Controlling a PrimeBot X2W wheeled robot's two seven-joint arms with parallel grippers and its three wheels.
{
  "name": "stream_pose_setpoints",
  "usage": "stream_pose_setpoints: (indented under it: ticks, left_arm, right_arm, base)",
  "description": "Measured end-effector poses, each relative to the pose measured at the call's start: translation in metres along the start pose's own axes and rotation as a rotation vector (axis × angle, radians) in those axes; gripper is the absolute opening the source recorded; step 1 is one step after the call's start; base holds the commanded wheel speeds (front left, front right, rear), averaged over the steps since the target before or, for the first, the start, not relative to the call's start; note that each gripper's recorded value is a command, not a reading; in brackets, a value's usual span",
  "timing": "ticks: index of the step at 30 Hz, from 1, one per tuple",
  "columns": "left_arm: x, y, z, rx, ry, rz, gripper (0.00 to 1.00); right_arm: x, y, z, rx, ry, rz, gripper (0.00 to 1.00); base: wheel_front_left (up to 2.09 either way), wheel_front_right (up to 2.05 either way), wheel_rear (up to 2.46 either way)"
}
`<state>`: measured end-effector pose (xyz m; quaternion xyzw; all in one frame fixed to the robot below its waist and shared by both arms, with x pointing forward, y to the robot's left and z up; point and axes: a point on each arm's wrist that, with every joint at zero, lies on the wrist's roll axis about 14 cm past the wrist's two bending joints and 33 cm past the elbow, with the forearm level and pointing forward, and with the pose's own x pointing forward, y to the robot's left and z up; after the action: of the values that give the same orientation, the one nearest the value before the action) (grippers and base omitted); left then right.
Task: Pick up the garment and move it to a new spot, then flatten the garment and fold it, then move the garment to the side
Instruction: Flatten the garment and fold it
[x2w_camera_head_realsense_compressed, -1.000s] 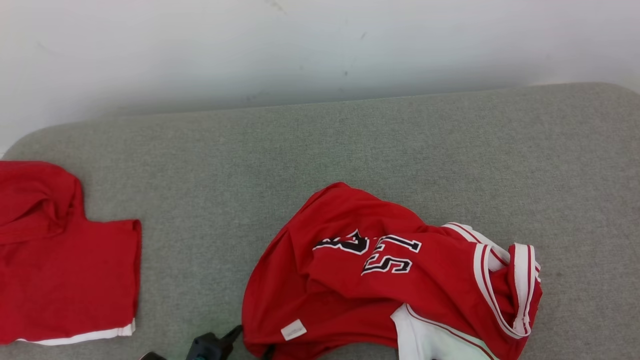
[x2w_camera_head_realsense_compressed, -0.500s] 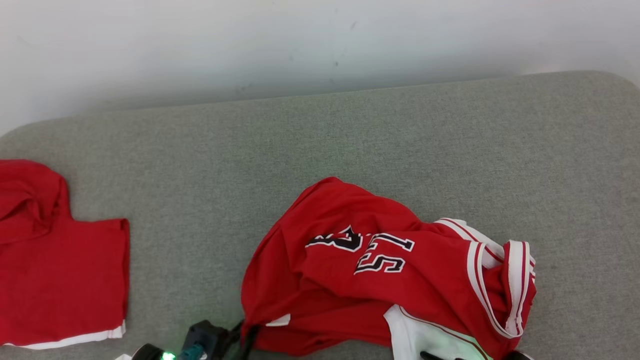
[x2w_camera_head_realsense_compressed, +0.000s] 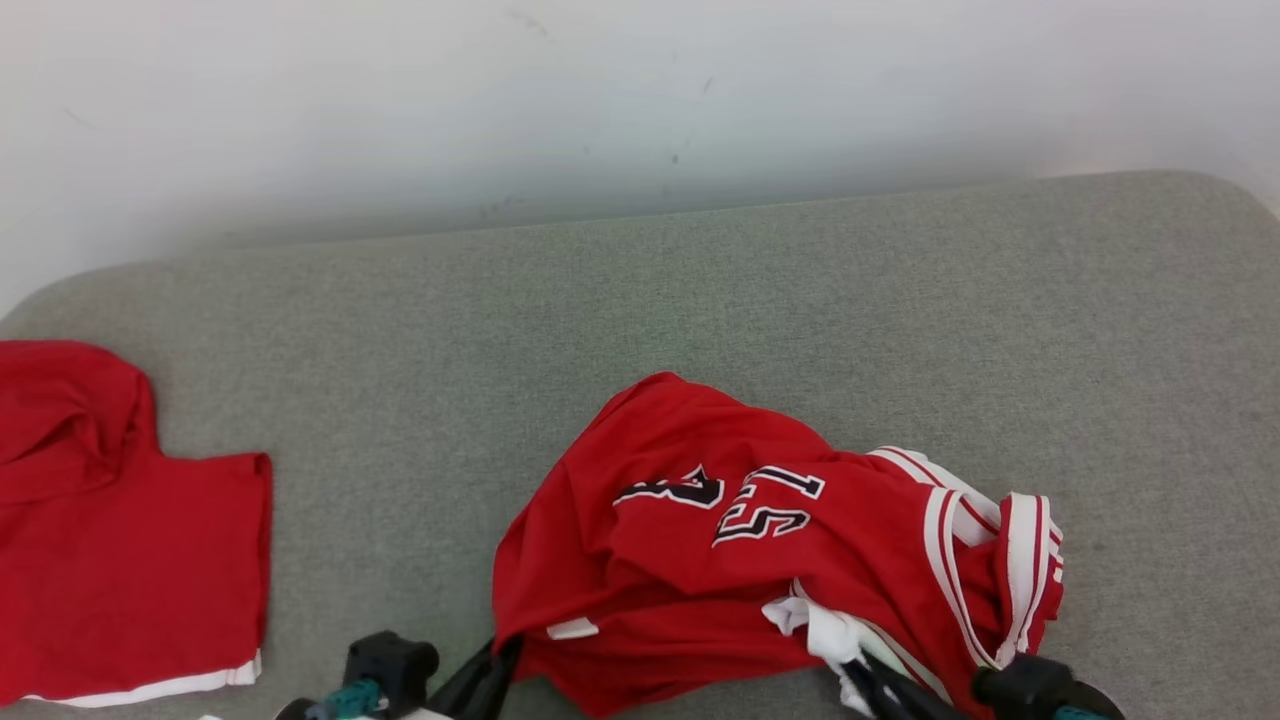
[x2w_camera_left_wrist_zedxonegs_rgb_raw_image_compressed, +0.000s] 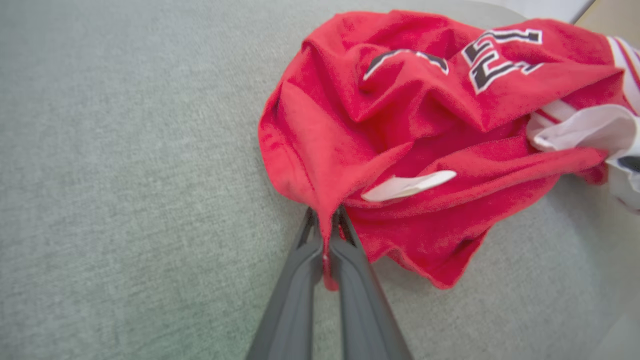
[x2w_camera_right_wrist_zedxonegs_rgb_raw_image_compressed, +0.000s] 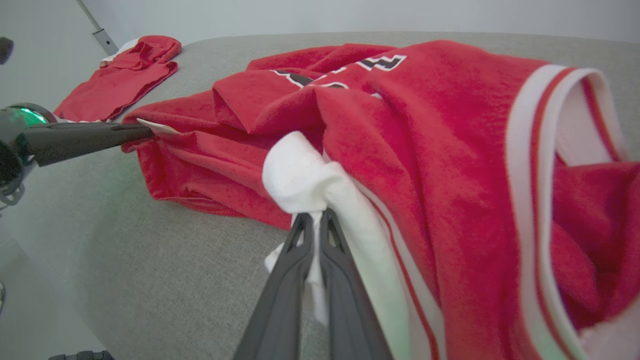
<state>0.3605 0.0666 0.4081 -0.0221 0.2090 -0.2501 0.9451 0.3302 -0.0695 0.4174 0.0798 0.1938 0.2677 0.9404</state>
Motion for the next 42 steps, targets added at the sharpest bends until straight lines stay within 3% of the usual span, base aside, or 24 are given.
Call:
stream_pose_setpoints:
  ticks: [5,13,18,25,31,36,42]
  left_arm:
    - [-0.006,-0.002,0.045,-0.063,-0.137,0.007,0.0]
    - [-0.022,-0.021,0.113,-0.085,-0.305,-0.051,0.0]
    - [-0.04,-0.041,0.156,-0.077,-0.408,-0.127,0.0]
    - [-0.081,-0.081,0.234,0.053,-0.59,-0.27,0.0]
    - [-0.105,-0.098,0.284,0.146,-0.673,-0.348,0.0]
    - [-0.102,-0.1,0.304,0.162,-0.652,-0.392,0.0]
    - [-0.048,-0.066,0.318,0.174,-0.548,-0.336,0.0]
  right_arm:
    - [-0.031,-0.014,0.045,0.074,-0.123,-0.009,0.0]
    - [-0.089,-0.036,0.124,0.071,-0.321,-0.048,0.0]
    - [-0.131,-0.051,0.175,-0.006,-0.478,-0.114,0.0]
    - [-0.2,-0.059,0.245,-0.145,-0.693,-0.203,0.0]
    - [-0.241,-0.064,0.298,-0.307,-0.796,-0.288,0.0]
    - [-0.243,-0.064,0.328,-0.361,-0.829,-0.281,0.0]
    - [-0.179,-0.088,0.345,-0.302,-0.75,-0.219,0.0]
  base:
    - [0.0,0.0,0.0]
    - [0.0,0.0,0.0]
    - [0.0,0.0,0.0]
    - [0.0,0.0,0.0]
    - [0.0,0.0,0.0]
    - [0.0,0.0,0.0]
    - [0.0,0.0,0.0]
